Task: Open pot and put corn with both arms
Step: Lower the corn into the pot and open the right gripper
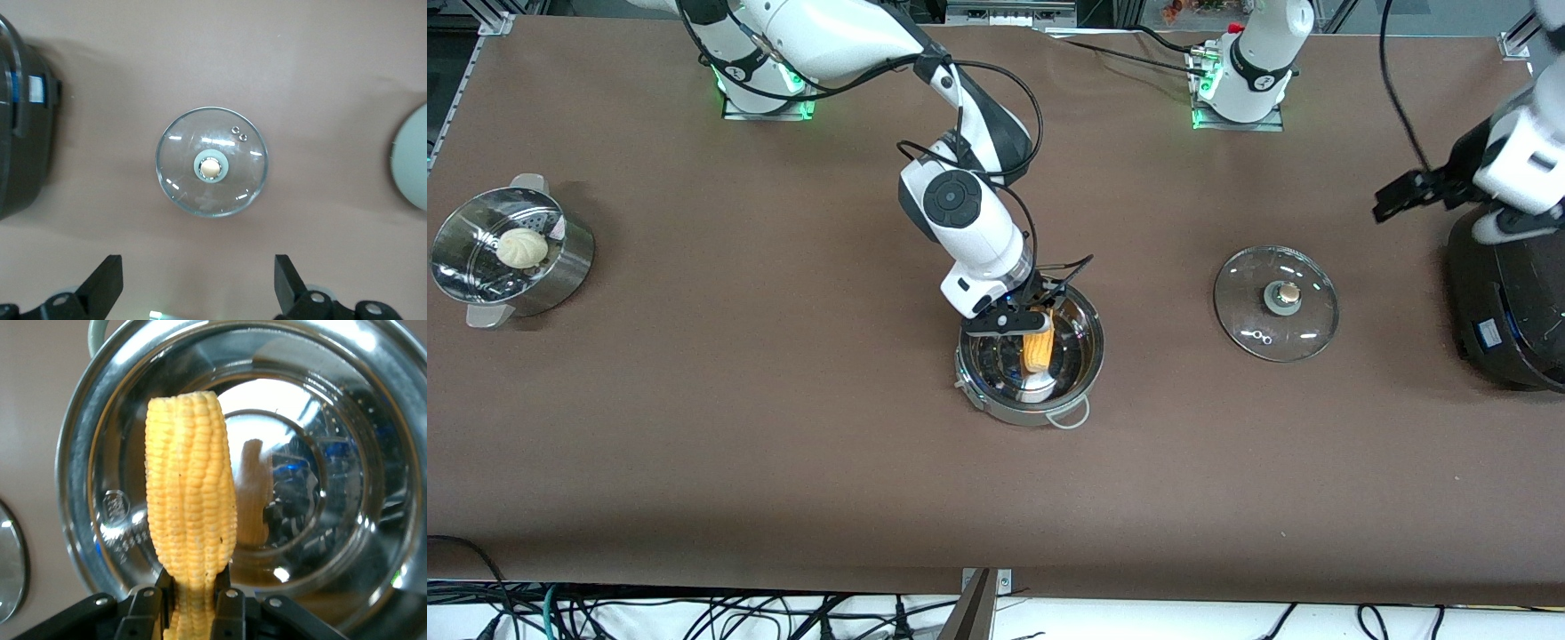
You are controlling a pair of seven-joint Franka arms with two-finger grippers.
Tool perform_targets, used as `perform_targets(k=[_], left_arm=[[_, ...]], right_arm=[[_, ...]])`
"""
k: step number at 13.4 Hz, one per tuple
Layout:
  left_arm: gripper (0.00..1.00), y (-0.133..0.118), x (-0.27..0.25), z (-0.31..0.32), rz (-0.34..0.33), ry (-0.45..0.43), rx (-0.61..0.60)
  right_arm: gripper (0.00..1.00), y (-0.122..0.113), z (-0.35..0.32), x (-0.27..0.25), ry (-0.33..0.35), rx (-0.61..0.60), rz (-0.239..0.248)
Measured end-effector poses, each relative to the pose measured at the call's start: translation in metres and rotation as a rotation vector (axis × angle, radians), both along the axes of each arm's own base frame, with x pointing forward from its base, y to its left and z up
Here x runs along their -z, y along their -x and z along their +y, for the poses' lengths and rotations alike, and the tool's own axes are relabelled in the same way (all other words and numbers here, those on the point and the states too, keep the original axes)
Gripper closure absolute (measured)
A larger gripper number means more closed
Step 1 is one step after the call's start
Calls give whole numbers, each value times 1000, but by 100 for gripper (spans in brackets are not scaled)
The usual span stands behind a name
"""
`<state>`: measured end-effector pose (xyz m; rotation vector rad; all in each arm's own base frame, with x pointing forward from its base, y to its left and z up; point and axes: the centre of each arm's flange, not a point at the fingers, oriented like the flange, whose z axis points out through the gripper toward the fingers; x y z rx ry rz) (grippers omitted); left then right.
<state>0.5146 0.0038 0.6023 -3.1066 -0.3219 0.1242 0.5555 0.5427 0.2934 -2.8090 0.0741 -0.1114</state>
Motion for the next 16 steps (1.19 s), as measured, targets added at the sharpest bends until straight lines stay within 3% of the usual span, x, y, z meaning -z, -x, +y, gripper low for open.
perform_targets(k=[4,5,8,11,16], left_arm=[[0,-4,-11,0,-5,2,0],[0,-6,-8,0,1,3,1],[0,-9,-10,-1,-5,3,5],[0,-10,-17,-1,-20,4,6],[0,-29,-10,-7,-13,11,20]], right_arm=[[74,-1,1,27,5,5,-10],[69,1,3,31,25,-17,-25],[34,21,24,32,152,-156,-165],[2,15,26,14,155,-156,-203],[0,-16,-27,-79,214,-84,-122]])
